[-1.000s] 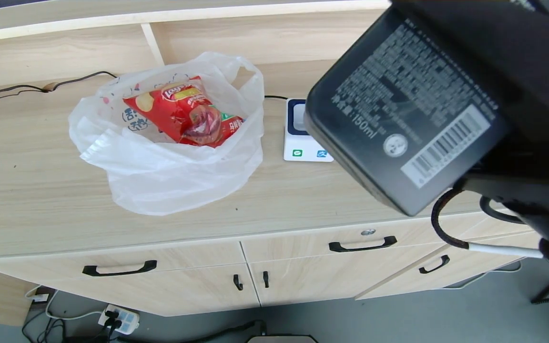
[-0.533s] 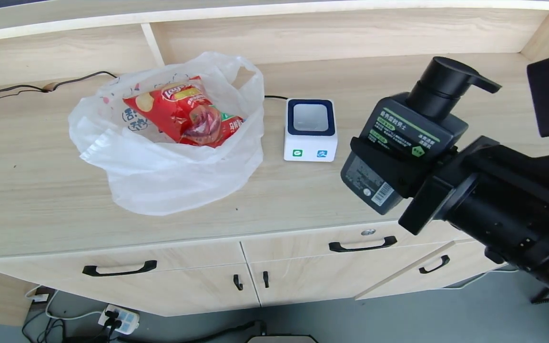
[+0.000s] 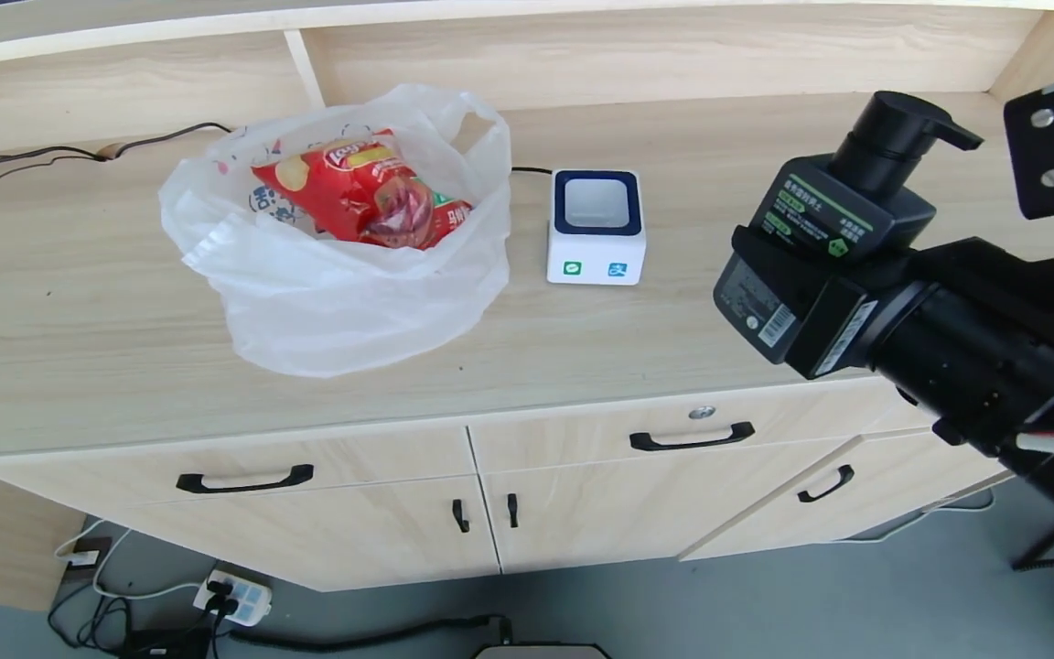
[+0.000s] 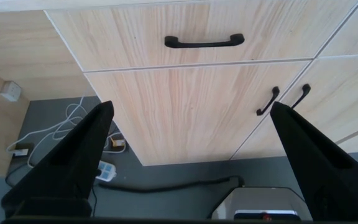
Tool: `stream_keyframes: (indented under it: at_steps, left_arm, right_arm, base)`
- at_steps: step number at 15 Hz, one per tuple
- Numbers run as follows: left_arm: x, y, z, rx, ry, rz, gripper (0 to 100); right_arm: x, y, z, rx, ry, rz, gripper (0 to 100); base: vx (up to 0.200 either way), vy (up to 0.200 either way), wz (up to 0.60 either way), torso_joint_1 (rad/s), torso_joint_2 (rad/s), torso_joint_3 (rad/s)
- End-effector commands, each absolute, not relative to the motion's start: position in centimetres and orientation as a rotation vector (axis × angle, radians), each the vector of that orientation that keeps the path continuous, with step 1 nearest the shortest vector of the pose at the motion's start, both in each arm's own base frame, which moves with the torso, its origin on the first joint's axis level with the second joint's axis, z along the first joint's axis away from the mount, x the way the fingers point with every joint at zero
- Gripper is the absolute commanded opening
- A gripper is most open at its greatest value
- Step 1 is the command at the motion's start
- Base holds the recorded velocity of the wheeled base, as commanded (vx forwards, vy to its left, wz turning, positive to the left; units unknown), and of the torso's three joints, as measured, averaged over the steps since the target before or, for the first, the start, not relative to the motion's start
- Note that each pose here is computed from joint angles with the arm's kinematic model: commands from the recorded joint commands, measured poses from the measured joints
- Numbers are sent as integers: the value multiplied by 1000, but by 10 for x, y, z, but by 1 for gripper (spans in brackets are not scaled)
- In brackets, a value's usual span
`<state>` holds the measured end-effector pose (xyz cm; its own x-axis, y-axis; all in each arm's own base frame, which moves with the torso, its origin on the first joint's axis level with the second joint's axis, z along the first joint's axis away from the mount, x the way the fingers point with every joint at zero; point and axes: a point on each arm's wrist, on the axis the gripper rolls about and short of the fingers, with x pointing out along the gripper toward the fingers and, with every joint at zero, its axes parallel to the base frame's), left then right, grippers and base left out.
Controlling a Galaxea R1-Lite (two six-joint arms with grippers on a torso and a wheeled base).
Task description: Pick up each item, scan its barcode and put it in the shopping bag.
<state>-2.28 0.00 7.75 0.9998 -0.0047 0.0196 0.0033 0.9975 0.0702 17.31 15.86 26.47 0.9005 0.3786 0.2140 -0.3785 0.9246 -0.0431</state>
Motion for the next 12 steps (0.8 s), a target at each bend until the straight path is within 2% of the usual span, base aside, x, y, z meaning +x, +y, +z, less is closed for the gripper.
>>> stream_keyframes:
  at_steps: [1,8,11,12]
  left_arm:
    - [-23,0,78,71,-20,-5,100]
    - [-23,0,78,64,-20,-4,100]
    - [-23,0,78,64,-20,-5,100]
    - [-23,0,78,67,-20,-5,100]
  right_arm:
    - [182,147,270,11,-237,343,0]
    - [213,102,284,0,-277,301,0]
    - [213,99,280,-7,-268,306,0]
    - [213,99,280,-7,-267,306,0]
  base:
    - [0,0,0,0,0,0]
    - [0,200,0,-1,0,4]
    - [200,200,0,10,6,-1]
    - [200,0,0,-12,-7,12]
